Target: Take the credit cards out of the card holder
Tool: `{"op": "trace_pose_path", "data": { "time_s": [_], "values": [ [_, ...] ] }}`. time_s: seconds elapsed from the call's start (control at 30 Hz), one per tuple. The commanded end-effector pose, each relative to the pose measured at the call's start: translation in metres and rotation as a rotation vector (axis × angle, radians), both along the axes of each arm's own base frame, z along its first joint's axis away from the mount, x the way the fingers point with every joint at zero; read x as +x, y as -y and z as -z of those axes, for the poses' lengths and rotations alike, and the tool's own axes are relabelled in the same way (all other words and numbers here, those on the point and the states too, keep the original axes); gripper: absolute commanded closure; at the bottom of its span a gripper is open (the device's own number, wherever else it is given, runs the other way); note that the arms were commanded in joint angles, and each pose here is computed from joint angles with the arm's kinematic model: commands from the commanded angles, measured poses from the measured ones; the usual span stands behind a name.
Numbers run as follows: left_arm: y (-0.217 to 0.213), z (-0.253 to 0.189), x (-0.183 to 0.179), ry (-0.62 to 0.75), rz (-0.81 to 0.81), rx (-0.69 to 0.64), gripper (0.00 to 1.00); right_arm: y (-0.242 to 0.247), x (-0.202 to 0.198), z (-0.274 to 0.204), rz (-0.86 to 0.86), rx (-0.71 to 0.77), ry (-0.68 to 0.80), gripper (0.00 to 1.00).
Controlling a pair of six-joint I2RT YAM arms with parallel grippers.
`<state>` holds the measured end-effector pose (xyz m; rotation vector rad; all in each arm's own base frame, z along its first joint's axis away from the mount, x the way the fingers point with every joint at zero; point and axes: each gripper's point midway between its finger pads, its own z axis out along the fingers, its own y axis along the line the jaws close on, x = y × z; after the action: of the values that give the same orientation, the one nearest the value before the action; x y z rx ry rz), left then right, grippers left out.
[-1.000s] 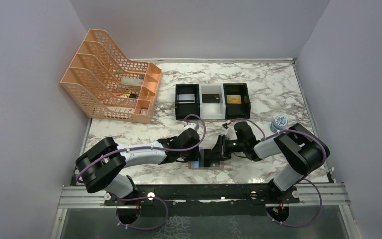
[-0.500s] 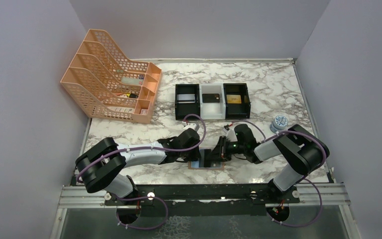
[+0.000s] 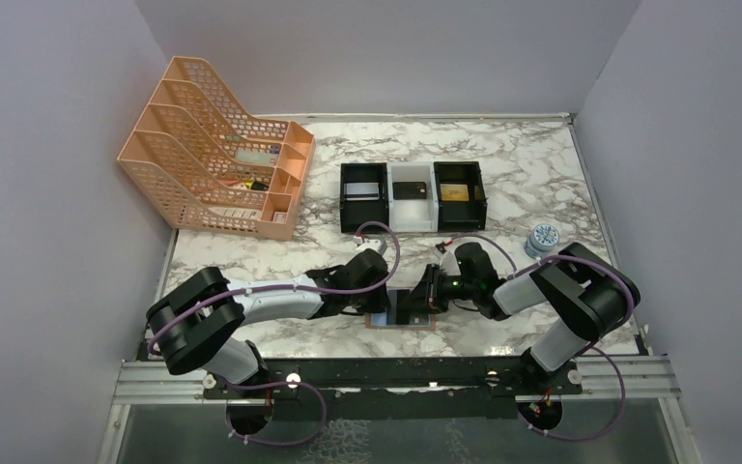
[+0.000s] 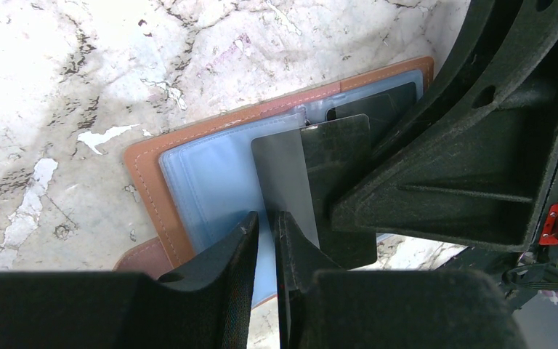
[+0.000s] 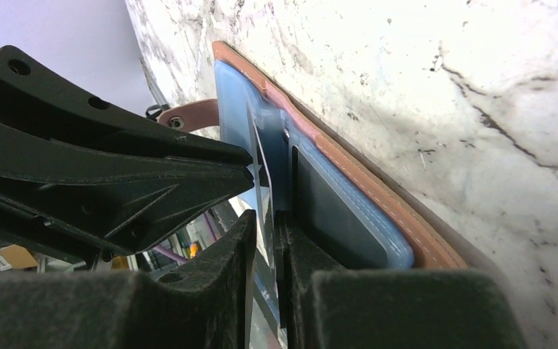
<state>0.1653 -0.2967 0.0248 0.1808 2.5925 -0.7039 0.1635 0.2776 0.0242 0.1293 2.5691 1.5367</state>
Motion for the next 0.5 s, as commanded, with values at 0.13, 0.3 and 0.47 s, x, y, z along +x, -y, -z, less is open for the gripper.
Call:
{"op": "trace_pose_path", "data": {
  "time_s": [0.13,0.3,0.47],
  "values": [
    [-0.0176,0.0145,-0.0099,-0.028,0.003,0.079,0.82,-0.0017,0.0025,0.0018,0.010,-0.010,0.029,0.88],
    [-0.0162,0.0129,-0.0093,-0.028,0.004,0.075,0.82,-0.0017,0.0029,0.0023,0.011,-0.015,0.029,0.98],
    [-0.0168,0.0127,-0.0087,-0.025,0.002,0.079,0.82,0.0017,0.0053,0.0006,0.020,-0.047,0.046,0.99]
  ]
}}
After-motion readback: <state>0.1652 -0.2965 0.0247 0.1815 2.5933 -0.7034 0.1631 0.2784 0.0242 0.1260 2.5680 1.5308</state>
